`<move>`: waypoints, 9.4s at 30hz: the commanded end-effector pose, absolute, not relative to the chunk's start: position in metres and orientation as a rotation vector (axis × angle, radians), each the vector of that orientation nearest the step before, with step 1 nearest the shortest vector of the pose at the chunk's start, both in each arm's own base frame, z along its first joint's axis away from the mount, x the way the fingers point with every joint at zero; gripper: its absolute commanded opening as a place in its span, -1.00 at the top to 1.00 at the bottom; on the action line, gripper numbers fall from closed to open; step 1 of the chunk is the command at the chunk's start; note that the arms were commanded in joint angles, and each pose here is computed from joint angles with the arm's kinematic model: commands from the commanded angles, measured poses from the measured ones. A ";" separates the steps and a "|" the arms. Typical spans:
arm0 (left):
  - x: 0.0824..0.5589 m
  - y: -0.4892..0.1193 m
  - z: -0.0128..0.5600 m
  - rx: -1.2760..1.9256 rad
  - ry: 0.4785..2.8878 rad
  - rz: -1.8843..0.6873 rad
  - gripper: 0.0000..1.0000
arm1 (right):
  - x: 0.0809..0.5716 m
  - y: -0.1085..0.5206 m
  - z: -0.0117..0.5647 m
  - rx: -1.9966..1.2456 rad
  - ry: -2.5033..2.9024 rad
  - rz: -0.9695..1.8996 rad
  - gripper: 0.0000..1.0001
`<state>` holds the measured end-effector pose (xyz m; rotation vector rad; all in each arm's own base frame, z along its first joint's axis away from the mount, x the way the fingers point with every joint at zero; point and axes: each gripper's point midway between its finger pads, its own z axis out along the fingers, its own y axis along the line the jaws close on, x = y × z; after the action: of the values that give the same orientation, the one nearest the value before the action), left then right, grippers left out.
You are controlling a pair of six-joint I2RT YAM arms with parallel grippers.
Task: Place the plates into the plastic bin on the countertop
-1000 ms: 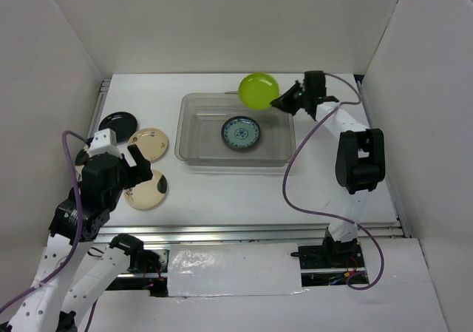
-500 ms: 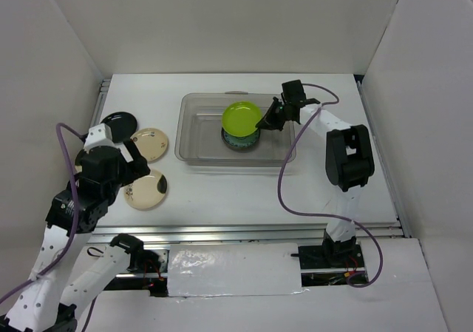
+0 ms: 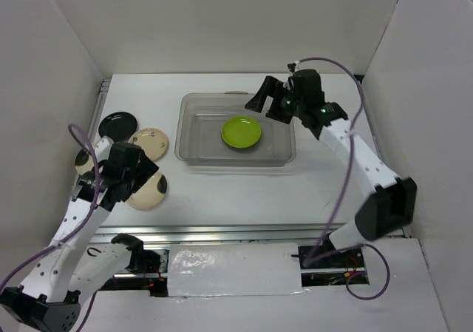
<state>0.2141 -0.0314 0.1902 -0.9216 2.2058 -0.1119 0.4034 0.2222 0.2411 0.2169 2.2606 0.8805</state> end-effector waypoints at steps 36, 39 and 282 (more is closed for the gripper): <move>0.169 0.006 0.008 -1.918 1.665 -0.170 0.69 | 0.143 0.238 0.256 -0.299 1.854 1.461 -1.00; 0.164 0.009 0.017 -1.921 1.624 -0.191 1.00 | 0.141 0.234 0.260 -0.287 1.845 1.453 -1.00; 0.472 0.126 -0.003 -1.962 1.378 -0.079 0.54 | 0.134 0.226 0.262 -0.425 1.776 1.494 -1.00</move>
<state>0.4866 0.1294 0.0258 -1.9070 1.3176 -0.1128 0.1361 0.2254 0.2399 -0.3772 1.8533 1.5091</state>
